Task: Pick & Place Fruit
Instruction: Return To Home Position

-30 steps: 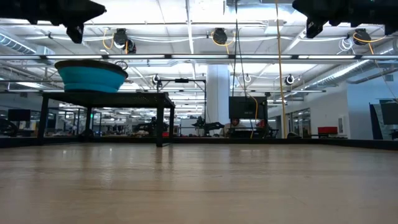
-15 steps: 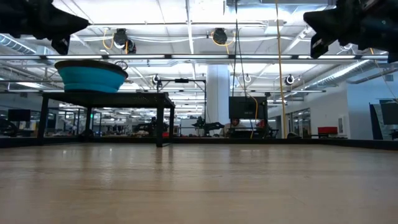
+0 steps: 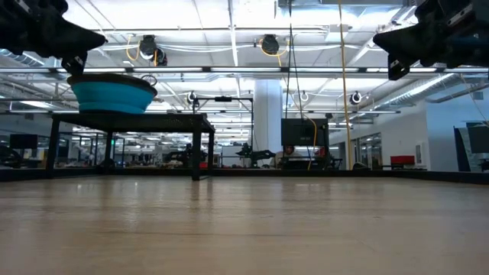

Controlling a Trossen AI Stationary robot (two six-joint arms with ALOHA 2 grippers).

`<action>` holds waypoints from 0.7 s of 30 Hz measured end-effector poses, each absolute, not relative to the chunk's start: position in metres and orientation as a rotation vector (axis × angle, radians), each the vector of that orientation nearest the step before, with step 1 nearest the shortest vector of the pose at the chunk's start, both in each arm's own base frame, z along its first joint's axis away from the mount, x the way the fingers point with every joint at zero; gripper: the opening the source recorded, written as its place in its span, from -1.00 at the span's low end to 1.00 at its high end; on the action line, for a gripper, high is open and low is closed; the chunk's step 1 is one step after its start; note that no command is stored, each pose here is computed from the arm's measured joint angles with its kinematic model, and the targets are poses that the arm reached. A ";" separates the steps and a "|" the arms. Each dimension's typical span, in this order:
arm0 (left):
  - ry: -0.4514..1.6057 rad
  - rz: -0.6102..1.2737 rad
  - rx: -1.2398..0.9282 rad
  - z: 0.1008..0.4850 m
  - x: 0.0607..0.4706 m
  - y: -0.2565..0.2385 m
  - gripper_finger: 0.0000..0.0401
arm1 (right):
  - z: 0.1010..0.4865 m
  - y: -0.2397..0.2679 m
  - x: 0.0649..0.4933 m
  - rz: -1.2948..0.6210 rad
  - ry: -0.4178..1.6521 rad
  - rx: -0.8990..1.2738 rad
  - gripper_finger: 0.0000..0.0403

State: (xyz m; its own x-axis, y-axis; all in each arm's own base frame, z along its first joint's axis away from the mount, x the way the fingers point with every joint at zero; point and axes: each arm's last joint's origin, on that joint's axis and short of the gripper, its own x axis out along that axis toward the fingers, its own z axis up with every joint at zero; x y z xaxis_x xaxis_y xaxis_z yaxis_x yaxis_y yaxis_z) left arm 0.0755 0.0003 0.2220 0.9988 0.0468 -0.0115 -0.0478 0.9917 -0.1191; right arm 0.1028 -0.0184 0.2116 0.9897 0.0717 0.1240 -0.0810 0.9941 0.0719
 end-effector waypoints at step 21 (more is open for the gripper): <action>0.027 0.059 -0.161 0.209 0.081 0.000 -0.91 | 0.203 -0.013 0.103 0.261 -0.028 0.089 -1.00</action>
